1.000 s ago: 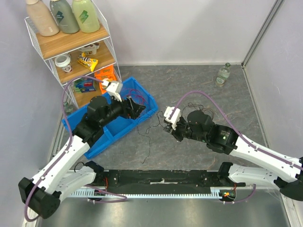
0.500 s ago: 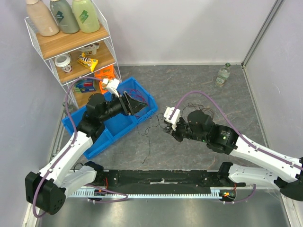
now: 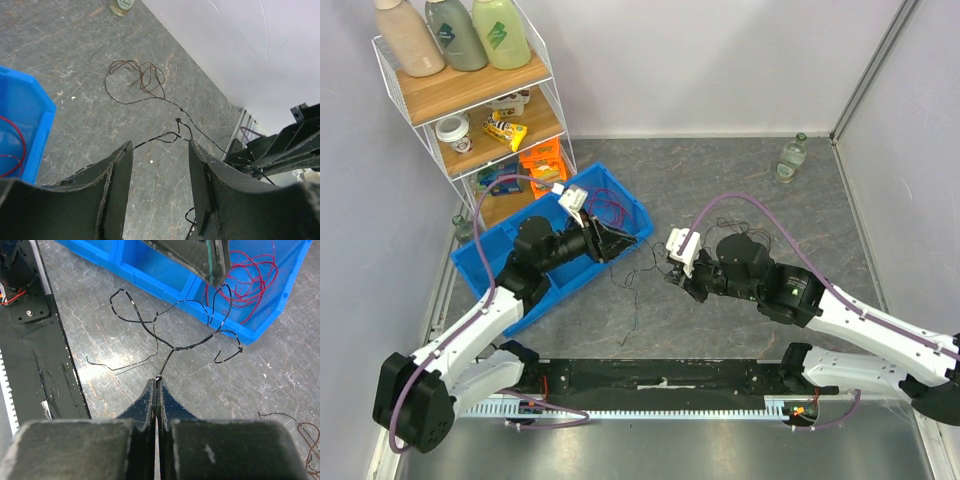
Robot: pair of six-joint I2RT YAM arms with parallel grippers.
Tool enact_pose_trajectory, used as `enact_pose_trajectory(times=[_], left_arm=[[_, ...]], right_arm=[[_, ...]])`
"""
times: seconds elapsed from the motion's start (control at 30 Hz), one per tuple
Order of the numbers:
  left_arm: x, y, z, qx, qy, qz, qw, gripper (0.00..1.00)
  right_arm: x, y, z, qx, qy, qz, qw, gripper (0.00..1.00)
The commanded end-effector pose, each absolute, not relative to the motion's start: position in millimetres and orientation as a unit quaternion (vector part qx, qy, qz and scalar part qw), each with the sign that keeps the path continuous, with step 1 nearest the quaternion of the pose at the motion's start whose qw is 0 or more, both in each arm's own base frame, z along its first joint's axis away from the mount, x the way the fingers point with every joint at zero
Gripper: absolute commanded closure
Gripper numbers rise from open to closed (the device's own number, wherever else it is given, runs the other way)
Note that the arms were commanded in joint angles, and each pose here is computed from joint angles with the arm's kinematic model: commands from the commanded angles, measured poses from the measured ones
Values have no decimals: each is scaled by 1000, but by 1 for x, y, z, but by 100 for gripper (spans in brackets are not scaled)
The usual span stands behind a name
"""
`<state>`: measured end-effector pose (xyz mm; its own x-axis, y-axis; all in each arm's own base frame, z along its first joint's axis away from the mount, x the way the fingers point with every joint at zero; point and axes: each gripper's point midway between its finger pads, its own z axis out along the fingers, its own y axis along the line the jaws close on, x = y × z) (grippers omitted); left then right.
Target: Untangle the cables
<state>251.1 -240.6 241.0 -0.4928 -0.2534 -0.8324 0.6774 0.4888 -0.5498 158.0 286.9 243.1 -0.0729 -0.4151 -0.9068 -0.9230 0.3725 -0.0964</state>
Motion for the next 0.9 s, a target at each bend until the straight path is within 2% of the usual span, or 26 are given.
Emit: enact_pose_trajectory(times=[0.0, 0.27, 0.37, 0.7, 0.8, 0.87], left_arm=[[252, -252, 246, 189, 696, -453, 524, 46], [263, -253, 234, 186, 691, -357, 601, 45], [269, -248, 226, 178, 698, -334, 608, 45], [275, -264, 229, 177, 683, -358, 611, 39], [286, -264, 228, 159, 694, -346, 611, 44], [299, -255, 226, 125, 711, -318, 615, 57]], right_arm=[[152, 288, 269, -487, 662, 290, 490, 100], [151, 284, 274, -483, 662, 290, 494, 100], [152, 283, 272, -482, 664, 287, 494, 100], [153, 289, 264, -486, 668, 290, 483, 100], [153, 290, 265, -485, 668, 291, 483, 100], [152, 289, 265, -485, 668, 292, 484, 100]])
